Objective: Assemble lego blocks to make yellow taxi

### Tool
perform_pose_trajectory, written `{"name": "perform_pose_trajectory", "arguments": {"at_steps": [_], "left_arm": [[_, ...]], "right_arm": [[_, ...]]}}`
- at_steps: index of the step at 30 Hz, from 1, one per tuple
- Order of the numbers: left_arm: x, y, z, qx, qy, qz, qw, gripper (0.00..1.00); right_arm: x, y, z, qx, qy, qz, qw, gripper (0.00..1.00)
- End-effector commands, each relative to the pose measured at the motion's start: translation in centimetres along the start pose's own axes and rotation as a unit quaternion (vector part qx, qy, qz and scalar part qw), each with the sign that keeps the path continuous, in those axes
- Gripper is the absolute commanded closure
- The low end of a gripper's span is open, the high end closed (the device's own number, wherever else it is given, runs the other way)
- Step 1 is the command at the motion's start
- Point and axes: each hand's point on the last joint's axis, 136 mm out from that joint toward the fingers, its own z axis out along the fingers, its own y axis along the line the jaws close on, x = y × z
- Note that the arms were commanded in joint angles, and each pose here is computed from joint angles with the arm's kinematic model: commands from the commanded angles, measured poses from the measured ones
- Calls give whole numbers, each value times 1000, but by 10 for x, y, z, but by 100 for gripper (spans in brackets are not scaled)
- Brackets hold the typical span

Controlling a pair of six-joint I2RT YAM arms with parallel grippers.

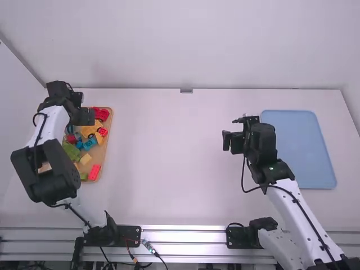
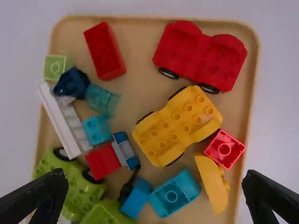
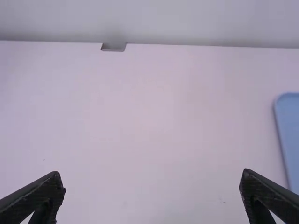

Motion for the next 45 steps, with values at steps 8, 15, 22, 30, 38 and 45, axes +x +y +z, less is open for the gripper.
{"name": "perform_pose_trajectory", "arguments": {"at_steps": [8,15,22,30,38,45], "left_arm": [[4,-18,5,73,-14,183,980,1],[21,-6,18,145,-35,170,974,1],[42,-3,37,162,-13,213,964,1],[50,1,75,152,6,217,964,1],[42,7,86,182,44,210,960,1],[37,9,79,194,60,212,956,1]], "right_arm": [[-17,-2,-5,9,-20,-3,1000,1],[-19,-1,-5,7,-24,-4,1000,1],[-19,1,-5,3,-23,-16,1000,1],[-15,4,-5,-8,-14,-20,1000,1],[-15,4,-5,-8,-15,-20,1000,1],[-14,4,-4,-7,-13,-20,1000,1]]}}
